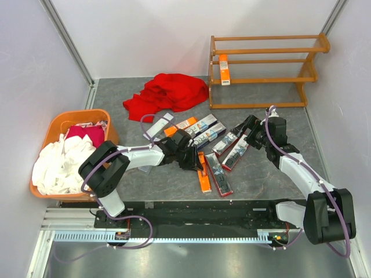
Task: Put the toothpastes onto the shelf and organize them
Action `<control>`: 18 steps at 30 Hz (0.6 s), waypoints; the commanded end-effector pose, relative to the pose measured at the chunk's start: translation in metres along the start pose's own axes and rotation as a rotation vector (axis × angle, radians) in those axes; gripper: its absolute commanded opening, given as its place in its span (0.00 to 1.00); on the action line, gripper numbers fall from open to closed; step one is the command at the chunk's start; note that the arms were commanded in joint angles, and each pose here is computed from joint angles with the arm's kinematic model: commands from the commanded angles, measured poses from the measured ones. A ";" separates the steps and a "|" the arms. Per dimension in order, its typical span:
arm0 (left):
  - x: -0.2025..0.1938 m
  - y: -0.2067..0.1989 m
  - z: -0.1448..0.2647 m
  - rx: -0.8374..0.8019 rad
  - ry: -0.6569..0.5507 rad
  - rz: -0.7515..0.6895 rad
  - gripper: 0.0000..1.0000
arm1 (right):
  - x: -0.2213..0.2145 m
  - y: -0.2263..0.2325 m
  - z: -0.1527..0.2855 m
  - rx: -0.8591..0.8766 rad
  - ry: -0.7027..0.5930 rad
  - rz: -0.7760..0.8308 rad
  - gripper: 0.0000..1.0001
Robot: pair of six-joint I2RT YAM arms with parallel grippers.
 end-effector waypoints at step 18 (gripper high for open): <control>0.125 -0.023 0.145 -0.507 -0.462 0.318 0.02 | -0.031 0.118 0.039 0.313 -0.002 0.199 0.98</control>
Point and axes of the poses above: each gripper's point midway between its finger pads, its own z axis back along the fingers, its own y axis along the line the jaws close on, x = y × z, the point moved 1 cm from there along z, back along the fingers, and after that the axes turned 6 degrees about -z, right-handed, at the moved point
